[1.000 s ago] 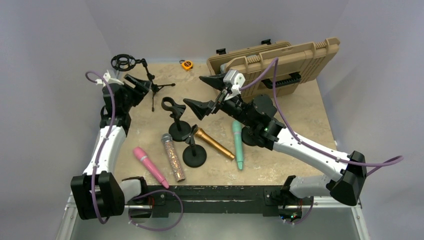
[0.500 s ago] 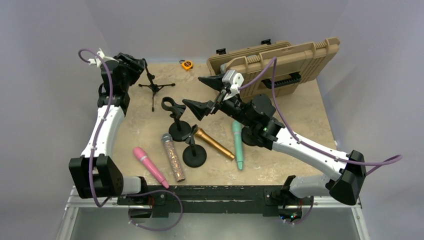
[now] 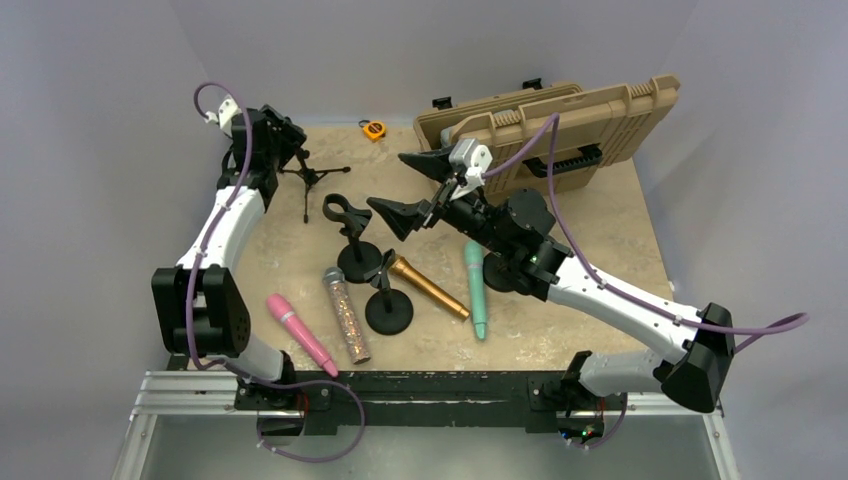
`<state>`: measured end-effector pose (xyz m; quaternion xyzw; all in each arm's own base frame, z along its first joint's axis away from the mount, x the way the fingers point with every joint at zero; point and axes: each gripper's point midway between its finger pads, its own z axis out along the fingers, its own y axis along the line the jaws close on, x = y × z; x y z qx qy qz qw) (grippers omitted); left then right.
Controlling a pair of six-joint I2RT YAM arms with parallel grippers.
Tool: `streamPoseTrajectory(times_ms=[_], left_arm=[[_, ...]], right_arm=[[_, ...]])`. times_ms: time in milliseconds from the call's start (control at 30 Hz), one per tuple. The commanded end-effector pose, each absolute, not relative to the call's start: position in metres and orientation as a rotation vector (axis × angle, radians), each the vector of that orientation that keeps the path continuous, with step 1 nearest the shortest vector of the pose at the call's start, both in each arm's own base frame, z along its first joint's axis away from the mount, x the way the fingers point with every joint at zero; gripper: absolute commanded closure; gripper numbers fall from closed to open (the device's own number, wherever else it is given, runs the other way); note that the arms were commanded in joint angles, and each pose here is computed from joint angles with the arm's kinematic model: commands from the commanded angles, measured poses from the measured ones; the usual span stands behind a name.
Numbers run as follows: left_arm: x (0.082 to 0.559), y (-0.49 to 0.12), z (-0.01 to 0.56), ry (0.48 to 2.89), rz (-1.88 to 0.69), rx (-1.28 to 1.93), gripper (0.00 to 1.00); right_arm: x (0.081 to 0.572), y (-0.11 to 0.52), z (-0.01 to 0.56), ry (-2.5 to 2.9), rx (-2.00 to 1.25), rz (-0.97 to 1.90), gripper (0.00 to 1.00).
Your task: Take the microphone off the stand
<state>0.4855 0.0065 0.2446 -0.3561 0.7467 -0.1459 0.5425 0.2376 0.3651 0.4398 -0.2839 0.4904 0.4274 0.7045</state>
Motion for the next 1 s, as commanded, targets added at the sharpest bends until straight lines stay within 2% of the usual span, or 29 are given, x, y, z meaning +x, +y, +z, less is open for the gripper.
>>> streamPoseTrajectory(times_ms=[0,333,467,733,967], left_arm=[[0.502,0.014,0.28,1.692,-0.302,-0.797,0.34],[0.524,0.011,0.278,1.702,-0.303,-0.766,0.56],[0.528,0.007,0.277,1.722,-0.312,-0.747,0.73],[0.517,-0.008,0.294,1.781,-0.346,-0.611,1.0],[0.49,-0.04,0.318,1.787,-0.524,-0.474,1.0]], right_arm=[[0.227,0.351,0.474,1.023,-0.577,0.982,0.01],[0.228,0.35,0.472,1.034,-0.57,0.98,0.01],[0.228,0.348,0.47,1.044,-0.561,0.976,0.01],[0.239,0.351,0.439,1.129,-0.563,0.932,0.01],[0.232,0.351,0.433,1.137,-0.549,0.95,0.01]])
